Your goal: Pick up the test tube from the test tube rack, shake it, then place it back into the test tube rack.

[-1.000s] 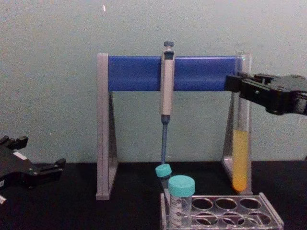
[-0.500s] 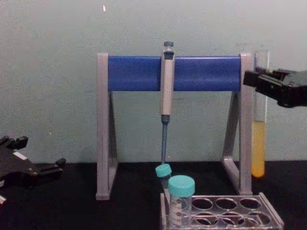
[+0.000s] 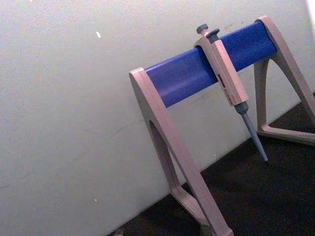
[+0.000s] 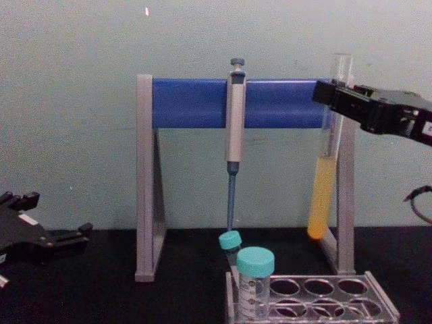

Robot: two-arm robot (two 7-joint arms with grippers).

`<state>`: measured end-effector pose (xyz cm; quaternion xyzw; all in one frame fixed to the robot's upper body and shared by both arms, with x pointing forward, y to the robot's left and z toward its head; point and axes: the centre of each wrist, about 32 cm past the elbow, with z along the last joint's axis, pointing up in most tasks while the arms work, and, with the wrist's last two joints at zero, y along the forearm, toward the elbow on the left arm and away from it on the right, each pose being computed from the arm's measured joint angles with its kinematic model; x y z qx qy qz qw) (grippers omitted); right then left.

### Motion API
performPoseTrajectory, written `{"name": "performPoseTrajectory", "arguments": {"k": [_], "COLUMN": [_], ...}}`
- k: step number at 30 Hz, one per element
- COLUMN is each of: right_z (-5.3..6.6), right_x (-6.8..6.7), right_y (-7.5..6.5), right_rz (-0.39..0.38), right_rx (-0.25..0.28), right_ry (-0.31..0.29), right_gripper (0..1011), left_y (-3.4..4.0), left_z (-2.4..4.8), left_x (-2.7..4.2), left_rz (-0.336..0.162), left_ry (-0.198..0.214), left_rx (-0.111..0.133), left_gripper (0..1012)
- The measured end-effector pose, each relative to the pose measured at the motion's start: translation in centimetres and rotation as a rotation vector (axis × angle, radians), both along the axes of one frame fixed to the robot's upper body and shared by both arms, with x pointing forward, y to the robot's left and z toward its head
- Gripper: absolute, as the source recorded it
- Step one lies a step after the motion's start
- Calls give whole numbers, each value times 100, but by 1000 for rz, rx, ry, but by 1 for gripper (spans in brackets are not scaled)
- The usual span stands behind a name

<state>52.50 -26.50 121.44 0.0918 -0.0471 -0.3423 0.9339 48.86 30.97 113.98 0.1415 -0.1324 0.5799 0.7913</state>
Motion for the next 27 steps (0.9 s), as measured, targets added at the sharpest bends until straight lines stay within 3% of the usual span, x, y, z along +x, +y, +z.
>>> {"name": "performPoseTrajectory", "arguments": {"k": [9, 15, 21, 27], "right_z": [8, 42, 85, 109], "right_x": [-82, -169, -234, -224], "right_y": [-25, -129, -231, -244], "right_rz": [88, 121, 68, 5], "right_rx": [2, -71, -161, -193], "right_ry": [24, 52, 53, 15], "right_gripper": [233, 233, 233, 233], "left_y": [0, 0, 0, 0], "left_z": [0, 0, 0, 0], "left_x": [0, 0, 0, 0], "left_rz": [0, 0, 0, 0], "left_ry": [0, 0, 0, 0], "left_rx": [0, 0, 0, 0], "left_gripper": [1001, 1001, 1001, 1001]}}
